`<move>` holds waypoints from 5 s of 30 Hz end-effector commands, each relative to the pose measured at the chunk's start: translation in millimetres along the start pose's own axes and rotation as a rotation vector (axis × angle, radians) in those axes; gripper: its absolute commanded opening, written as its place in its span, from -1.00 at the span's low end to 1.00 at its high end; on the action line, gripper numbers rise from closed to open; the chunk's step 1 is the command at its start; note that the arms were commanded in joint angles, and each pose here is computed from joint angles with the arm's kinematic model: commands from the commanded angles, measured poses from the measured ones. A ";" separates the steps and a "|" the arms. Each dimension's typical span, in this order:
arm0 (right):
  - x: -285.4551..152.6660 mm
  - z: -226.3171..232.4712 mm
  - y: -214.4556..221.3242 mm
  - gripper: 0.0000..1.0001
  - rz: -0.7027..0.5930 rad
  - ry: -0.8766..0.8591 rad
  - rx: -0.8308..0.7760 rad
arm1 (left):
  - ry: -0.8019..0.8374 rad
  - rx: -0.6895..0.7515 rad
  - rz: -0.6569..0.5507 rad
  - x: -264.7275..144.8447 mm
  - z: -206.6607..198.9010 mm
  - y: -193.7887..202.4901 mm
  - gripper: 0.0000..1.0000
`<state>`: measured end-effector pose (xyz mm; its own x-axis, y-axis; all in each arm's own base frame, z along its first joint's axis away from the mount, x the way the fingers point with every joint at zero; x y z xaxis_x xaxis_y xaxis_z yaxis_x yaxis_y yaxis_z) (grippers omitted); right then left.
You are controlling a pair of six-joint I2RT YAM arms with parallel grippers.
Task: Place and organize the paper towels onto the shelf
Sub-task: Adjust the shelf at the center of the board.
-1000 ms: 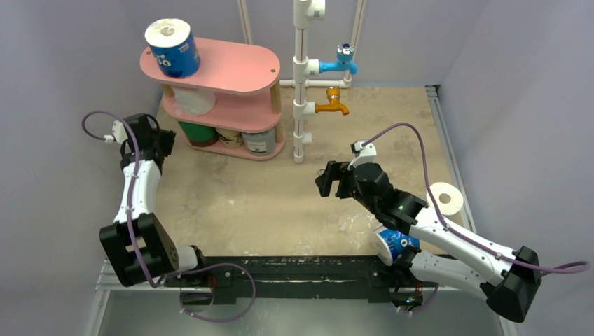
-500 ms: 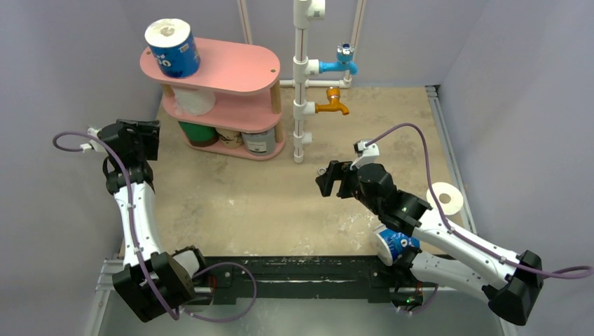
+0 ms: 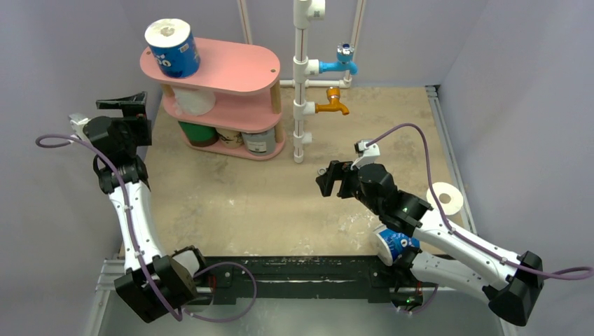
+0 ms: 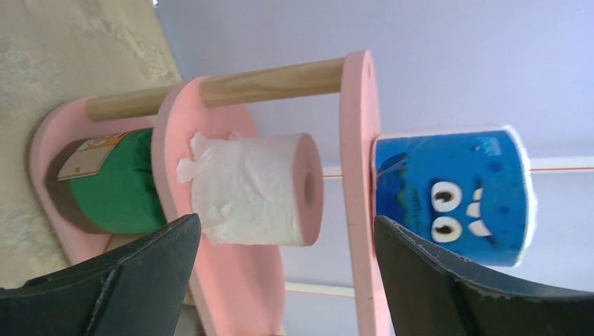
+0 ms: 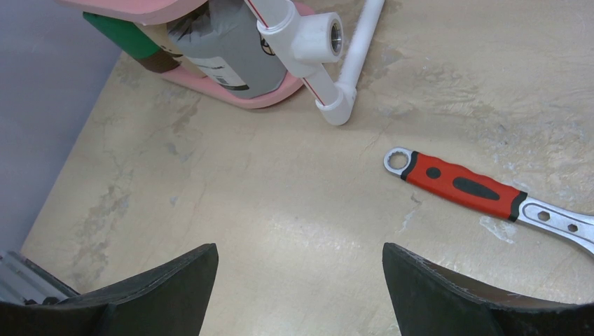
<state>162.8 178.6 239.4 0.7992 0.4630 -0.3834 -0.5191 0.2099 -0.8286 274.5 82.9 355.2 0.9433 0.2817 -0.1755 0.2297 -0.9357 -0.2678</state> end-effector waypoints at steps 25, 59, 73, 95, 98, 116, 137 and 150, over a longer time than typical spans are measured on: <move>6.7 0.1 -7.5 0.77 -0.043 0.040 0.007 | 0.293 -0.038 0.178 92.7 -54.8 -11.5 0.31; 2.4 -4.4 -12.3 0.78 -0.077 0.081 0.006 | 0.263 -0.027 0.170 114.1 -46.8 -4.7 -0.69; 1.1 -4.6 -12.8 0.78 -0.083 0.080 0.005 | 0.291 -0.029 0.115 77.2 -58.5 -6.2 -1.00; -12.1 -1.9 -20.5 0.78 -0.116 0.035 0.030 | 0.211 -0.011 -0.023 -26.1 -49.5 1.9 -1.00; -13.8 -1.2 -20.8 0.78 -0.118 0.023 0.035 | 0.184 -0.020 -0.031 -37.6 -42.4 4.9 -1.00; -29.4 -1.1 -27.3 0.78 -0.138 -0.004 0.051 | 0.100 -0.011 -0.047 -89.2 -29.1 13.9 -1.00; -38.2 -4.1 -36.5 0.79 -0.153 0.049 0.043 | -0.185 0.227 -0.248 -141.2 -24.9 -5.7 0.72; -25.2 -12.0 -30.2 0.80 -0.132 0.177 0.060 | -0.365 0.444 -0.195 -217.4 25.0 10.3 0.73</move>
<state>156.5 152.9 255.2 0.8670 0.3347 -0.3692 -0.4593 0.2494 -0.8525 87.5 29.3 394.6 0.7266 0.6234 -0.2888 0.3419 -0.6927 -0.6351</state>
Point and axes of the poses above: each gripper's point midway between its finger pads, its own x axis out along the fingers, its own z axis along the line the jaws close on, y = z × x, the point moved 9 cm from there along -x, back along the fingers
